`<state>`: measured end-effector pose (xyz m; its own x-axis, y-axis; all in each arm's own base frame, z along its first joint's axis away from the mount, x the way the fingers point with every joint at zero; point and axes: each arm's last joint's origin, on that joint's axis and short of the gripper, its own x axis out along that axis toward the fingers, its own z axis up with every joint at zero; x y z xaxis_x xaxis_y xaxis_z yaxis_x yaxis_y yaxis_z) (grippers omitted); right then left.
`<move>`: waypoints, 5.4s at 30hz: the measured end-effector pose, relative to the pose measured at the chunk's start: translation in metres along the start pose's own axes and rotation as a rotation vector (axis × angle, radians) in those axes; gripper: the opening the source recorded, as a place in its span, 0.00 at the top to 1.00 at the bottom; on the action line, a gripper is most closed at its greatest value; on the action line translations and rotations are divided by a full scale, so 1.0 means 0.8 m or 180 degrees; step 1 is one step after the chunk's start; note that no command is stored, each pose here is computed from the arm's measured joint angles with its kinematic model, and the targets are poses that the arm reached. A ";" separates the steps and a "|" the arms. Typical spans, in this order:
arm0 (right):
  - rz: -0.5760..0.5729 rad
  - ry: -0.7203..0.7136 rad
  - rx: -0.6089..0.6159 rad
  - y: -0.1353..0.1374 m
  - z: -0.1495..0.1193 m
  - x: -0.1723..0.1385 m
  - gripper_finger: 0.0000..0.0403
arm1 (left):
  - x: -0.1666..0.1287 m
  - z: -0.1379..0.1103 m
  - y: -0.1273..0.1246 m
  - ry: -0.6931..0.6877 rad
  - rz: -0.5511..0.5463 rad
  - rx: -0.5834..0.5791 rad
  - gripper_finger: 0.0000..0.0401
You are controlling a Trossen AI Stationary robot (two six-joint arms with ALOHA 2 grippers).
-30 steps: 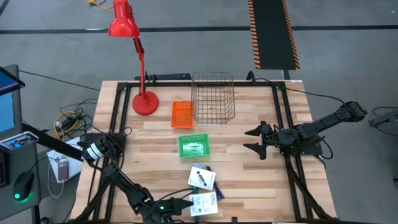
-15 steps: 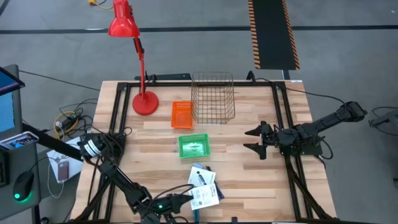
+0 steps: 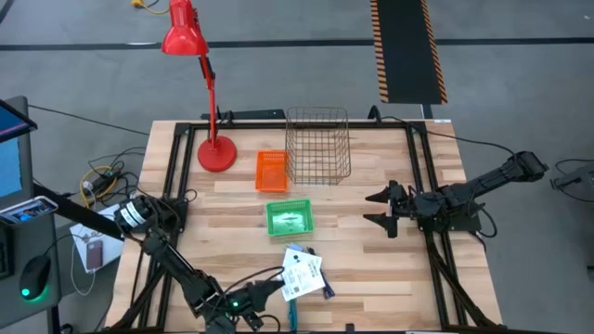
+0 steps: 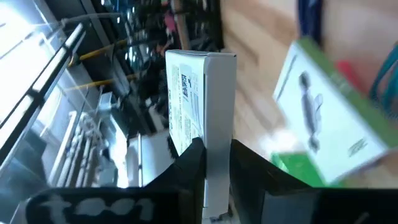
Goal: Pick and place items into bin
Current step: Put the top card reader box into the green bin
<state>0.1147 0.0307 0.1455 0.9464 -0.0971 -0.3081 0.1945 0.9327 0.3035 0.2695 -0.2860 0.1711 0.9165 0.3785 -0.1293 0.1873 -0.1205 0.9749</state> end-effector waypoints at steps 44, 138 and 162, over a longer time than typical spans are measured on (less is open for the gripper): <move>-0.0145 -0.0051 -0.0003 -0.006 0.003 0.002 0.19 | 0.040 -0.148 0.056 0.0525 -0.1061 -0.0594 0.92; -0.0144 -0.0044 -0.0008 -0.006 0.003 0.002 0.19 | 0.080 -0.193 0.025 0.0342 -0.1494 -0.0963 0.92; -0.0144 -0.0049 -0.0006 -0.006 0.003 0.002 0.19 | 0.095 -0.190 0.006 0.0335 -0.1682 -0.0760 0.89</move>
<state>0.1160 0.0251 0.1456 0.9405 -0.1444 -0.3076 0.2366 0.9280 0.2878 0.2866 -0.1185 0.1931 0.6782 0.4215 -0.6020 0.5132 0.3147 0.7985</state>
